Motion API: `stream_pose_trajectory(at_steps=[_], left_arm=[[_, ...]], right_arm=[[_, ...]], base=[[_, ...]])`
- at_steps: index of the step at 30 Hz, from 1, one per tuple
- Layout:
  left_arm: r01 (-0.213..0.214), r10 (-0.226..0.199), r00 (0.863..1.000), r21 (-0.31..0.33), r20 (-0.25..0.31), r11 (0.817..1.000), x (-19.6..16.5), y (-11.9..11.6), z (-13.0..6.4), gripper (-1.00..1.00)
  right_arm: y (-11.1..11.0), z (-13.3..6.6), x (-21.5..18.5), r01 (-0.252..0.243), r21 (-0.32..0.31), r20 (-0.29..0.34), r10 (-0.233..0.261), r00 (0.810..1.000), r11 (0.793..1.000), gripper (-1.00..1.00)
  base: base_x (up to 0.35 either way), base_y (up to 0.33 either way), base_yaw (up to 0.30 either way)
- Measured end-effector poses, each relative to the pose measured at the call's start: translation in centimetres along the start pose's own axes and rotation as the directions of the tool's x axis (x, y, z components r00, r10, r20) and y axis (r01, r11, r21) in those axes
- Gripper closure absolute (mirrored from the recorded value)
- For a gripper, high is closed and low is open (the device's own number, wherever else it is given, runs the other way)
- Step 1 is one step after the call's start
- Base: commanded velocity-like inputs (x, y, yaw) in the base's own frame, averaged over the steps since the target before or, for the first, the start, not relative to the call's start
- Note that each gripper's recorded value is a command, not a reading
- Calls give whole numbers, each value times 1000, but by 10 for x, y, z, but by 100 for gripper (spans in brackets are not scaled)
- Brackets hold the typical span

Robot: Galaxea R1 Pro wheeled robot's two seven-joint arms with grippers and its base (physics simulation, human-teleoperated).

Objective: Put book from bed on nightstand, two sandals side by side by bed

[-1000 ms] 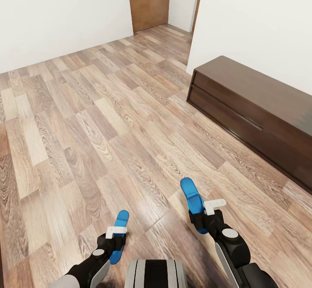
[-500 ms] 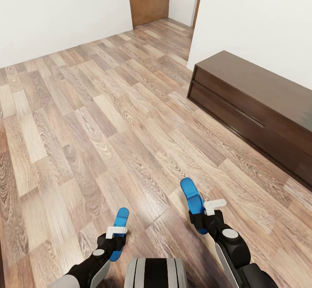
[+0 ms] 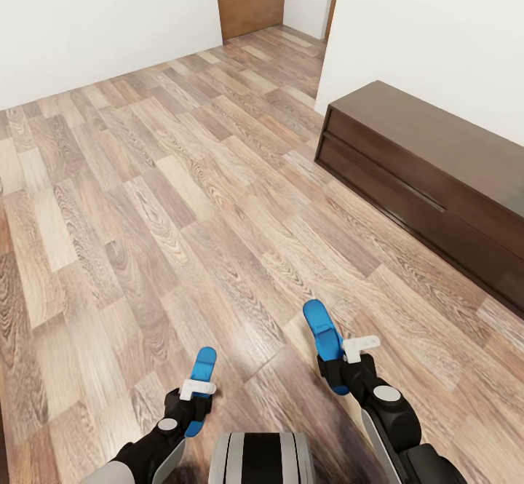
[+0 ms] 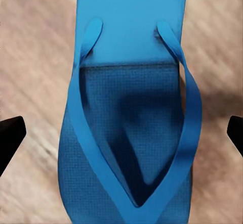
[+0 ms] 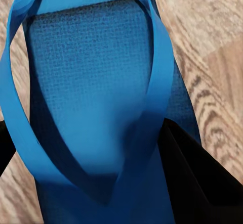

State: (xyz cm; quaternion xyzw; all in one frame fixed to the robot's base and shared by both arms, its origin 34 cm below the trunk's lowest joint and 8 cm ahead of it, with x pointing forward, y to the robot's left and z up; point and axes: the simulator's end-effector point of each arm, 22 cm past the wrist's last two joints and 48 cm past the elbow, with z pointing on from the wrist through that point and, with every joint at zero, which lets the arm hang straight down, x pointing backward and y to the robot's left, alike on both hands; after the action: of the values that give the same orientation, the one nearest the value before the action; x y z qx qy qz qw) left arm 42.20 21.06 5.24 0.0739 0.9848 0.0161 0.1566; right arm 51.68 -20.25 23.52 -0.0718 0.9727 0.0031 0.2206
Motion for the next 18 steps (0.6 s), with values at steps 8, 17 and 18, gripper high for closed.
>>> stream_pose_trajectory(at_steps=[8, 17, 18], left_arm=[[-1, 1, 1000, -1, -8, 1000, 4, 1, 2, -100], [-1, 1, 1000, 1, -12, 1000, 6, 0, 6, -100], [-1, 1, 1000, 1, -10, 1000, 4, 0, 7, -100]], right_arm=[[0, 2, 4, -1, -1, -8, 1, 1000, 1000, 100], [1, 7, 12, -1, -4, -27, 1, 1000, 1000, 100], [1, 7, 12, -1, -4, -27, 1, 1000, 1000, 100]], base=[[0, 0, 0], [0, 0, 0], [0, 0, 0]])
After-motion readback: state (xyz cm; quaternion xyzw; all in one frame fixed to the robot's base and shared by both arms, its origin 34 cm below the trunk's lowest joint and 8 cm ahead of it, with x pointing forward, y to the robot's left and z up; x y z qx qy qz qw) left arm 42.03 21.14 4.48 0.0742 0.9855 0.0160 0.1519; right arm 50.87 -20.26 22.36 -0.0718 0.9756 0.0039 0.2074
